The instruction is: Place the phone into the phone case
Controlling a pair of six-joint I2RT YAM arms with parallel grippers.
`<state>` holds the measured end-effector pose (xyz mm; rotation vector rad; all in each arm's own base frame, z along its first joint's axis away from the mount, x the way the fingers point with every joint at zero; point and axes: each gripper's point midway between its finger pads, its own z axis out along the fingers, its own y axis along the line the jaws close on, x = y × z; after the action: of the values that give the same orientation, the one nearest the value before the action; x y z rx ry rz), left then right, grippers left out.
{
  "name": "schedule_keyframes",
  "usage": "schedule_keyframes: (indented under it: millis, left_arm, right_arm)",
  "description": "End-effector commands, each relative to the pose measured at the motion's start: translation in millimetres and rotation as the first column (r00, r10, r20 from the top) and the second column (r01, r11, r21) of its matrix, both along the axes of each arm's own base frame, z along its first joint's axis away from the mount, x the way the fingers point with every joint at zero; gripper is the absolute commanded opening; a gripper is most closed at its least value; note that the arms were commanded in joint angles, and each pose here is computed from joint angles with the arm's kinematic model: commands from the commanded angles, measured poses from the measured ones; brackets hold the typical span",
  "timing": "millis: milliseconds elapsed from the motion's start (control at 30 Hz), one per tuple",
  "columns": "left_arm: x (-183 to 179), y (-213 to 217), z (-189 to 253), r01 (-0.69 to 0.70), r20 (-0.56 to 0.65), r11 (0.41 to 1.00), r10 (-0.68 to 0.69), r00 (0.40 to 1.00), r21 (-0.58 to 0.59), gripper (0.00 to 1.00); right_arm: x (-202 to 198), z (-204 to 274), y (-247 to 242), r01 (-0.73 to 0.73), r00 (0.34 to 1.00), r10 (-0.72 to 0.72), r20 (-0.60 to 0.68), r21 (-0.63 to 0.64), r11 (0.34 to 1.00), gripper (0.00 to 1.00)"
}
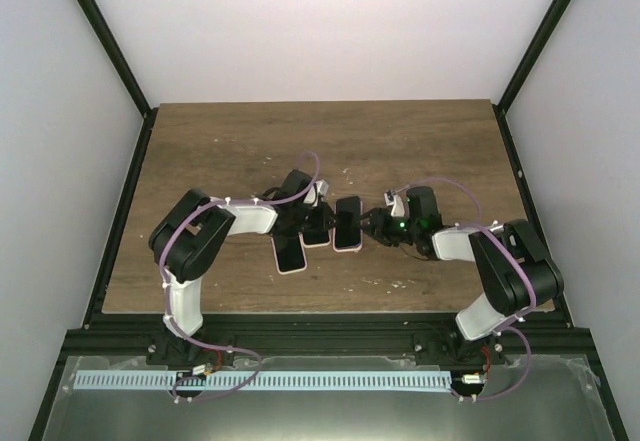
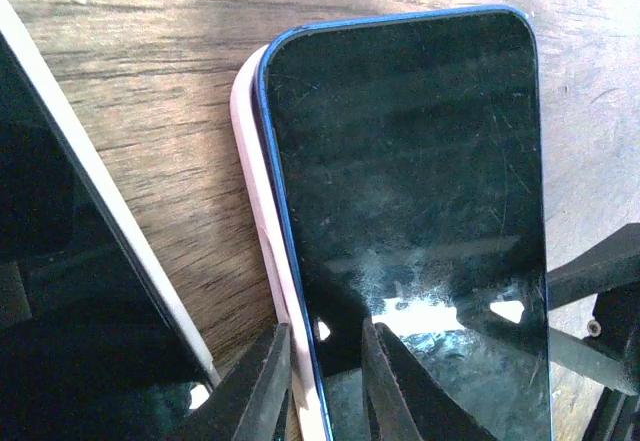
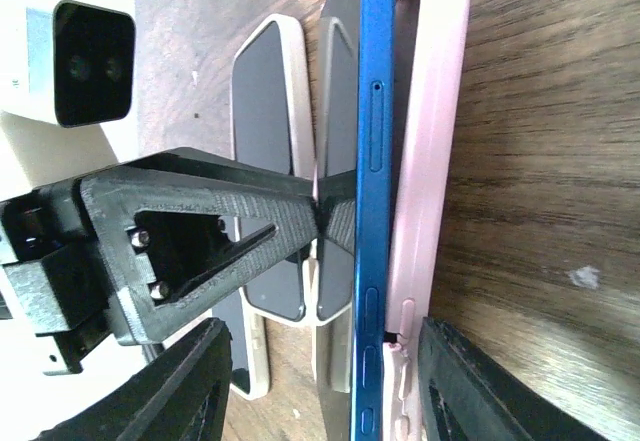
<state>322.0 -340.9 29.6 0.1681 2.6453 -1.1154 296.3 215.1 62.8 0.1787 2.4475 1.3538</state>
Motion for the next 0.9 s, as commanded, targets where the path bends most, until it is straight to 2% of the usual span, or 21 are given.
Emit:
schedule_keyframes:
  millis: [0, 267, 667, 733, 867]
  left_arm:
    - [-17, 0, -6, 0.051, -0.009, 0.999, -0.051, 0.999, 0.017, 0.23]
    - [-20, 3, -10, 0.044, -0.014, 0.999, -0.043, 0.999, 0.020, 0.23]
    - [-17, 3, -5, 0.022, 0.008, 1.000, -0.022, 1.000, 0.011, 0.23]
    - [-16, 3, -4, 0.021, 0.012, 1.000, -0.021, 1.000, 0.015, 0.23]
    - [-14, 5, -2, 0.009, 0.024, 1.000, -0.010, 1.000, 0.020, 0.23]
  right_arm:
    - [1, 41, 20, -0.080, 0.992, 0.064, 0.110, 0.152, 0.985, 0.52]
    - [-5, 39, 21, -0.061, 0.996, 0.045, 0.073, 0.237, 0.969, 0.54]
    - [9, 29, 30, -0.074, 0.997, 0.067, 0.041, 0.240, 0.968, 0.56]
    - [10, 26, 30, -0.075, 0.997, 0.070, 0.029, 0.239, 0.968, 0.54]
    - [11, 22, 29, -0.068, 0.998, 0.064, 0.026, 0.219, 0.973, 0.42]
